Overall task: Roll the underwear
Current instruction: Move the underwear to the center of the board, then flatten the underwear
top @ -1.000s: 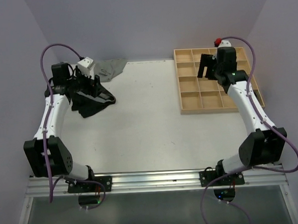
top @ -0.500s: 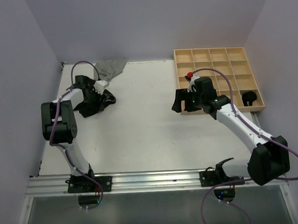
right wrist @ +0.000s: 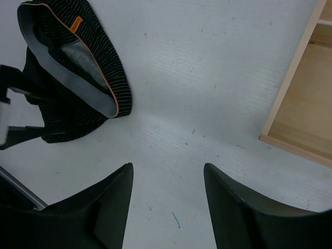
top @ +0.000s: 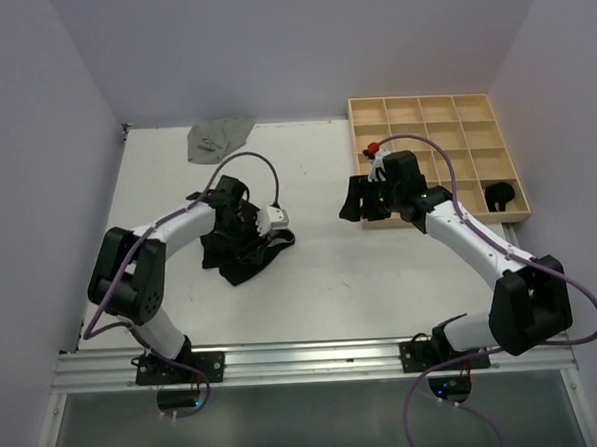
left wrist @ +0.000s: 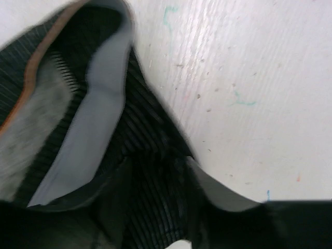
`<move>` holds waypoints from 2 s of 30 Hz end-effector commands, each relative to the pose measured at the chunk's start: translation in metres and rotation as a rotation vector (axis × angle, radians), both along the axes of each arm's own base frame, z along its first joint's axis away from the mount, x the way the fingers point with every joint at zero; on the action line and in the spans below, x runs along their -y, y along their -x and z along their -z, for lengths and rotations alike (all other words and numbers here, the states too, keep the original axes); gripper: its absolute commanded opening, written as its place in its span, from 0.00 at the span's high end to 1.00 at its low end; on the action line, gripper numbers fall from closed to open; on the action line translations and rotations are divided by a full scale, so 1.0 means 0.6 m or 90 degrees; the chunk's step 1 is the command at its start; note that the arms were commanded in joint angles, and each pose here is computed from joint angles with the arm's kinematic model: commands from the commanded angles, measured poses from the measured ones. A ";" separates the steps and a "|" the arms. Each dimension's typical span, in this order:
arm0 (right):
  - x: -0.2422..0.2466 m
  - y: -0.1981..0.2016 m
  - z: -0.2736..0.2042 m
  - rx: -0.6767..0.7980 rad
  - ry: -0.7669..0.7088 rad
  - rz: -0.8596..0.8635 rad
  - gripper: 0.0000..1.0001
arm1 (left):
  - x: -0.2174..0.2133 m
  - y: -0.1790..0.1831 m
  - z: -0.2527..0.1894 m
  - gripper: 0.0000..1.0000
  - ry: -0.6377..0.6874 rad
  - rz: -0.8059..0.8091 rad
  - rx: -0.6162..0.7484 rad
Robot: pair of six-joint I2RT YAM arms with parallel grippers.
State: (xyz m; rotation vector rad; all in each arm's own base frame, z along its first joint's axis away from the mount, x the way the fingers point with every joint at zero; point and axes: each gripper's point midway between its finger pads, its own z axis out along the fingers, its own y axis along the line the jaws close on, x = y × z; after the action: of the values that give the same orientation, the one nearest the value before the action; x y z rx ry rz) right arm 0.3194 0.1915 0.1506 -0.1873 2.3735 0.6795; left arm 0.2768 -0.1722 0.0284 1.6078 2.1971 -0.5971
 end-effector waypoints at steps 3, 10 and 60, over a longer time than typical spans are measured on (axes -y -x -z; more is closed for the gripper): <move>-0.021 0.007 0.009 -0.011 -0.009 -0.011 0.41 | 0.034 -0.056 -0.217 0.38 0.184 -0.131 0.142; -0.088 0.023 0.046 -0.063 0.038 0.013 0.32 | -0.115 -0.189 -0.240 0.33 0.093 -0.341 0.219; -0.193 0.008 0.174 -0.084 0.168 0.091 0.91 | -0.174 -0.325 -0.089 0.83 -0.087 -0.164 0.213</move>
State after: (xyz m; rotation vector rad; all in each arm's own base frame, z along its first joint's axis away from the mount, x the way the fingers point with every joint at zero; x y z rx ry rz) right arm 0.2978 0.3115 0.0198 -0.0567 2.6501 0.3704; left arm 0.4485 -0.0686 0.0559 1.4033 2.2491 -0.1592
